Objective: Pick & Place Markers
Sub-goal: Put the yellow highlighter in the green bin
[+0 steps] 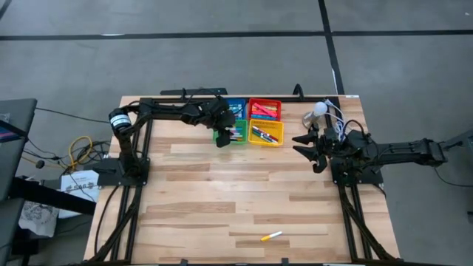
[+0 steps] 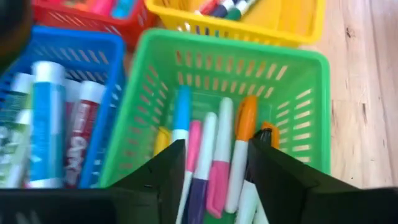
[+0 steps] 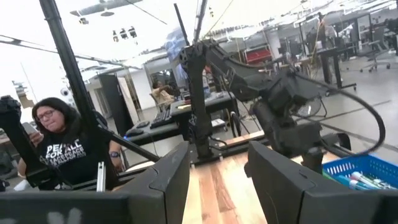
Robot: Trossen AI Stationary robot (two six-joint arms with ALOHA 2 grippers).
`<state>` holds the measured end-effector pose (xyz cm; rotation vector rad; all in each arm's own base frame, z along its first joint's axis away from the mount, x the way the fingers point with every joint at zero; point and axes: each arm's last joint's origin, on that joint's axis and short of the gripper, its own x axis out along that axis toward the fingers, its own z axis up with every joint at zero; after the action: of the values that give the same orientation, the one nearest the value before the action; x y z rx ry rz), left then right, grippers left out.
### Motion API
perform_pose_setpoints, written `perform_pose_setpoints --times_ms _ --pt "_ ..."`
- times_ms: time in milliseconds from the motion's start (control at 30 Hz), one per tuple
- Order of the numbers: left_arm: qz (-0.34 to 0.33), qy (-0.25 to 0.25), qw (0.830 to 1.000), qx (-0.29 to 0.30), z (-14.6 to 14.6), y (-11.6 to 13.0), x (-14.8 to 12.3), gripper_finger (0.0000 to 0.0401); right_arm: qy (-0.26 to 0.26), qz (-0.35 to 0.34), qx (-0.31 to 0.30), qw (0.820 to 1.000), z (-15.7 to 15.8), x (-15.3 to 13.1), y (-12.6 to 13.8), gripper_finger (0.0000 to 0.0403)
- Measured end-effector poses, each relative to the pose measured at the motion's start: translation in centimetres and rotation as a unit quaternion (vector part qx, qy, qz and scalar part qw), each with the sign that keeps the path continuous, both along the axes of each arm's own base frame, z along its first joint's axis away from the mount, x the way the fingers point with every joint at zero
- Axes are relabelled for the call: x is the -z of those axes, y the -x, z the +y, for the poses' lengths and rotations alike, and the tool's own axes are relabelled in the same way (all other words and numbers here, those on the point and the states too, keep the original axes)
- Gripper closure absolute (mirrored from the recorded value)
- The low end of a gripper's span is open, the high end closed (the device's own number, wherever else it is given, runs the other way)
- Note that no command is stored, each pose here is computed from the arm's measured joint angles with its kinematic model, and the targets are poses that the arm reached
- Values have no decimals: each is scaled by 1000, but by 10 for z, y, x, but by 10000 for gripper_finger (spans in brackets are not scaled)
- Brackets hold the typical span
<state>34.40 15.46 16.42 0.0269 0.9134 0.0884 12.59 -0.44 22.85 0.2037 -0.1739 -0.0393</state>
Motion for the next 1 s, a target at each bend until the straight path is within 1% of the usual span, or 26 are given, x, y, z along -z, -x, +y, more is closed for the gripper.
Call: perform_pose_setpoints --times_ms 100,167,267,333,400,500,667,733,867,1000 --pt "-13 -17 1000 -5 -3 1 -13 209 0 1 0 1000 0 0 0 249" --pt "-32 -25 999 -2 -7 3 -28 199 0 1 0 1000 0 0 0 247" --pt "-69 -17 997 -13 -19 5 -51 191 -2 1 -1 1000 0 0 0 245" --pt "-93 2 995 -26 -31 6 -65 188 -3 4 -1 1000 0 1 0 246" --pt "-114 22 993 -28 -48 5 -79 187 -3 11 -1 1000 0 2 0 247" --pt "-138 39 990 4 -81 2 -93 187 -3 18 -1 1000 0 3 -1 250" --pt "-160 50 982 84 -138 1 -107 187 -3 17 -2 1000 0 3 -1 248" --pt "-166 56 979 107 -157 1 -110 189 -3 18 -2 1000 0 4 -1 247" --pt "-172 71 976 113 -187 2 -112 195 -3 16 -2 1000 0 3 -1 245" --pt "-173 99 973 117 -208 4 -113 201 -4 13 -2 1000 0 3 -1 248"
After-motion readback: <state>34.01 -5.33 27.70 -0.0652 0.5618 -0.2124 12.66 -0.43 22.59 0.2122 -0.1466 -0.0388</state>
